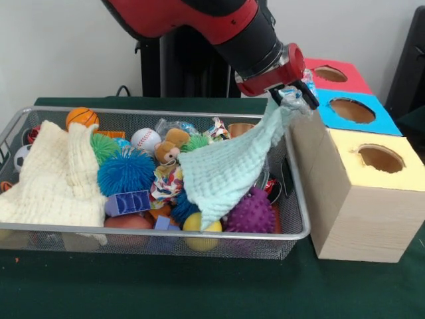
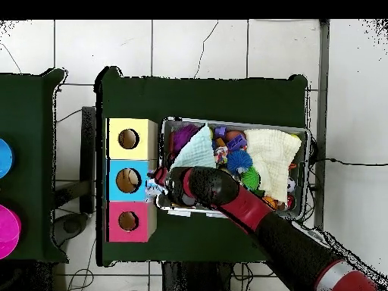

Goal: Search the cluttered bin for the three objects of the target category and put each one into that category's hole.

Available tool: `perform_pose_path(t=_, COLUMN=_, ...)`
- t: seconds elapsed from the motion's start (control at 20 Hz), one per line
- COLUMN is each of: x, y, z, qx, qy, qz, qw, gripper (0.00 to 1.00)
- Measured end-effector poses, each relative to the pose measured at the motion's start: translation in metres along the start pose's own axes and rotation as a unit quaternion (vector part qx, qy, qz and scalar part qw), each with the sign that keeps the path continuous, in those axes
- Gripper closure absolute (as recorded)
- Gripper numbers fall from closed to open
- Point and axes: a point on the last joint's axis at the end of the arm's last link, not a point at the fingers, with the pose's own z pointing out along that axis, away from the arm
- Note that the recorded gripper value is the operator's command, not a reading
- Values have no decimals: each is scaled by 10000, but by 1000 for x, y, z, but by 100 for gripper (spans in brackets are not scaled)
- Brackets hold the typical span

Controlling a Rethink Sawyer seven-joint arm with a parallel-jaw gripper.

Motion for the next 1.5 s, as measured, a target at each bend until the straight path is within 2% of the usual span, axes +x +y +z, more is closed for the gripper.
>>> perform_pose_path(t=0.15, x=3, y=8, z=-4, qx=-5, qy=76, qz=-75, qw=9999, gripper=100)
perform_pose_path(t=0.5, x=20, y=39, z=-9, qx=-134, qy=688, qz=-292, qw=9971, gripper=100)
perform_pose_path(t=0.6, x=22, y=43, z=-9, qx=-156, qy=752, qz=-325, qw=9965, gripper=100)
perform_pose_path(t=1.05, x=26, y=56, z=-2, qx=-212, qy=814, qz=-449, qw=9954, gripper=100)
perform_pose_path(t=1.45, x=29, y=58, z=25, qx=-277, qy=612, qz=-419, qw=9969, gripper=100)
perform_pose_path(t=1.5, x=30, y=59, z=35, qx=-286, qy=527, qz=-403, qw=9974, gripper=100)
